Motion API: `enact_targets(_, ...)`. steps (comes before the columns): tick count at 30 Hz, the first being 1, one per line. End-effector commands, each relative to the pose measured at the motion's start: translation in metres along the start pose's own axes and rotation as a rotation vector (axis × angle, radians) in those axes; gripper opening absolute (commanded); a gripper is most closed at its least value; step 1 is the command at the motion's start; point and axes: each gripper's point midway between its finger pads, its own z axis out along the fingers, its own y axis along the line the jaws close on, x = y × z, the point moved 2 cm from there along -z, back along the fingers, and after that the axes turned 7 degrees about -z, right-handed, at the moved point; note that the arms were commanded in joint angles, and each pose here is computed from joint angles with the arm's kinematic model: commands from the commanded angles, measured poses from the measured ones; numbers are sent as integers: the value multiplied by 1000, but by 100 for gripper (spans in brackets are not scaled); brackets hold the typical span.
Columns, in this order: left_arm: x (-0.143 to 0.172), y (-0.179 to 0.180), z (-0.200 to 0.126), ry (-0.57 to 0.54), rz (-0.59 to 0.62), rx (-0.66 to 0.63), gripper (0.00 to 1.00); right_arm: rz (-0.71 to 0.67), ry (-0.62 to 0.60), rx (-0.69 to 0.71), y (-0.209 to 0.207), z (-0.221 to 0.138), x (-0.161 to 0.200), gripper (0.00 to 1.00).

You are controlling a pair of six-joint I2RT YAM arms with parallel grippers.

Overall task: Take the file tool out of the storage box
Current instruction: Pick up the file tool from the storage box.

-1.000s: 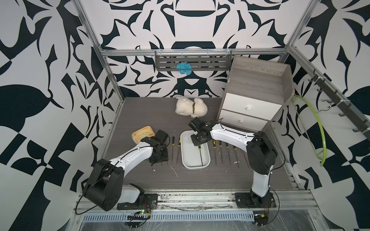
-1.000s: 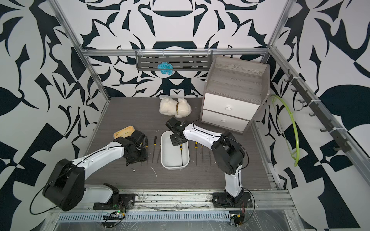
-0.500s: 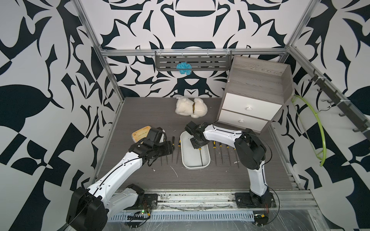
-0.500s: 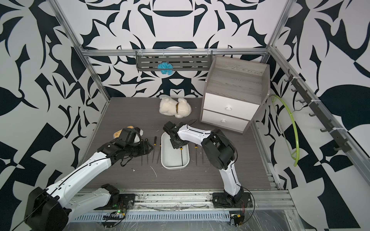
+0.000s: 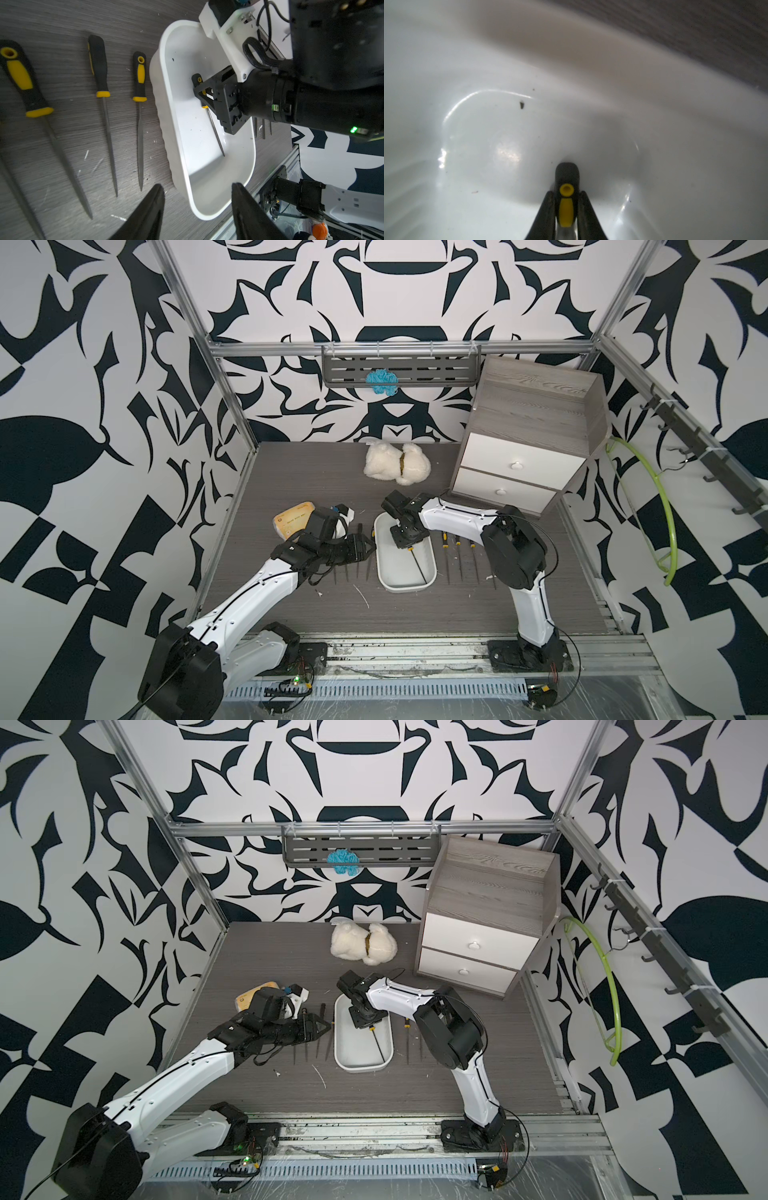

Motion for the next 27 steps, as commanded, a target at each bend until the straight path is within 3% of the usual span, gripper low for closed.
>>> enact_targets(1, 6, 1, 4, 22, 19, 22, 57, 1, 30, -7, 0, -4, 1, 23)
enact_targets(3, 6, 2, 4, 21, 19, 19, 58, -2, 37, 5, -2, -4, 2, 23)
enact_targets(7, 7, -1, 3, 20, 22, 41, 58, -13, 28, -14, 1, -4, 0, 12)
enact_targets(11, 8, -11, 1, 25, 39, 99, 58, -19, -45, -72, 8, -18, -12, 7)
enact_targets(22, 9, -48, -6, 17, 88, 363, 59, 3, -403, -317, 24, -119, -53, 2)
enact_targets(27, 10, -61, -14, -7, 166, 453, 60, 48, -547, -458, 16, -163, -60, 1)
